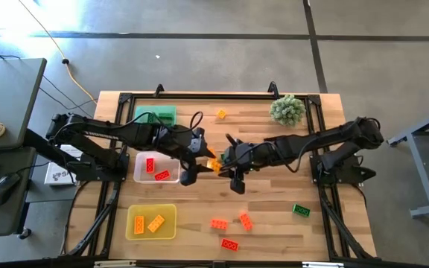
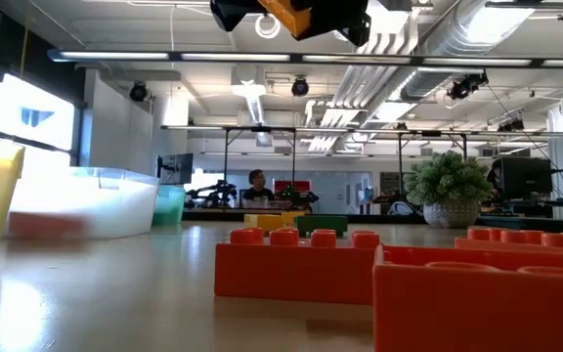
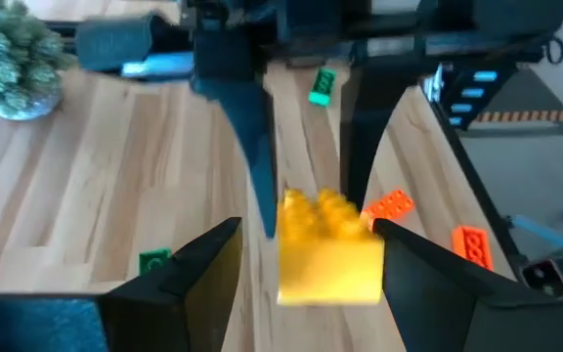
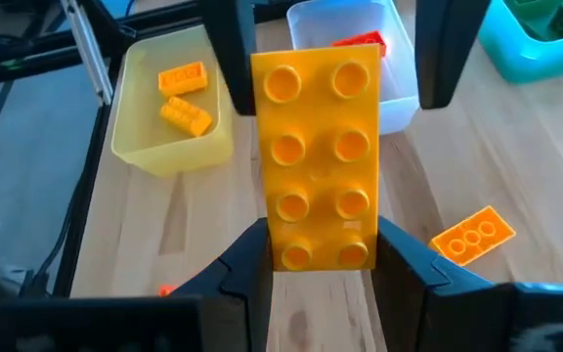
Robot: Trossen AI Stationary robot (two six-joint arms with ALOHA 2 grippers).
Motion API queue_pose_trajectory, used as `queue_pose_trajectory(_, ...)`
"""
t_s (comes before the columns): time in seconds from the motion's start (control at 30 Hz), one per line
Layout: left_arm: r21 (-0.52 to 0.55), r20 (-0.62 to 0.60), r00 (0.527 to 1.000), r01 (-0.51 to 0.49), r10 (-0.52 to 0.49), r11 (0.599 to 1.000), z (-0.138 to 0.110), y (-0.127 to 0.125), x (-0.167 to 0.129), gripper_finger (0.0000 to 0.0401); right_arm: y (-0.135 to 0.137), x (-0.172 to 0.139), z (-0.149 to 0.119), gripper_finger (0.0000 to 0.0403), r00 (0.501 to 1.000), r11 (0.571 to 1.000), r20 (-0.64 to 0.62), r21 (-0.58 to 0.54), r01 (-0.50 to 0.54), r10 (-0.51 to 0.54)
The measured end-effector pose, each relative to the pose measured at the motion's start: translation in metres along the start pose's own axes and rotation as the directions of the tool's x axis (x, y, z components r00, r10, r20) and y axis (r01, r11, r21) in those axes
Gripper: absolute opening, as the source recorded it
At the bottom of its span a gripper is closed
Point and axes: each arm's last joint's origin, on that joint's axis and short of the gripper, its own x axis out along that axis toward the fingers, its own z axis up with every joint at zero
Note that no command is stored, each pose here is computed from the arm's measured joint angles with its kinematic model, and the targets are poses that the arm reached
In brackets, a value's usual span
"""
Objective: Sort & place blocks by color
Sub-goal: Put the yellow game piece into the yellow bin
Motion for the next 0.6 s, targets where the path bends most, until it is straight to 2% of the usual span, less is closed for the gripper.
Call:
queue_pose_trajectory(0.23, -0.021, 0.000, 1.000, -0.017, 0.017, 1.000, 0.000, 0.006, 0.000, 0.0197, -0.007, 0.001, 0.002, 0.0109, 1.000, 0.999, 0.000, -0.038, -0.004, 0.004)
queue_pose_trajectory(0.5, -0.031, -0.008, 1.000, 0.002, -0.003, 1.000, 0.000, 0.010, -0.001, 0.0119, -0.012, 0.001, 0.003, 0.0109, 1.000, 0.999, -0.001, -0.048, 0.004, -0.004)
queue_pose_trajectory(0.6, -0.031, -0.009, 1.000, -0.003, 0.003, 1.000, -0.001, 0.011, -0.001, 0.0111, -0.012, 0.001, 0.003, 0.0109, 1.000, 0.999, -0.006, -0.054, -0.008, 0.007)
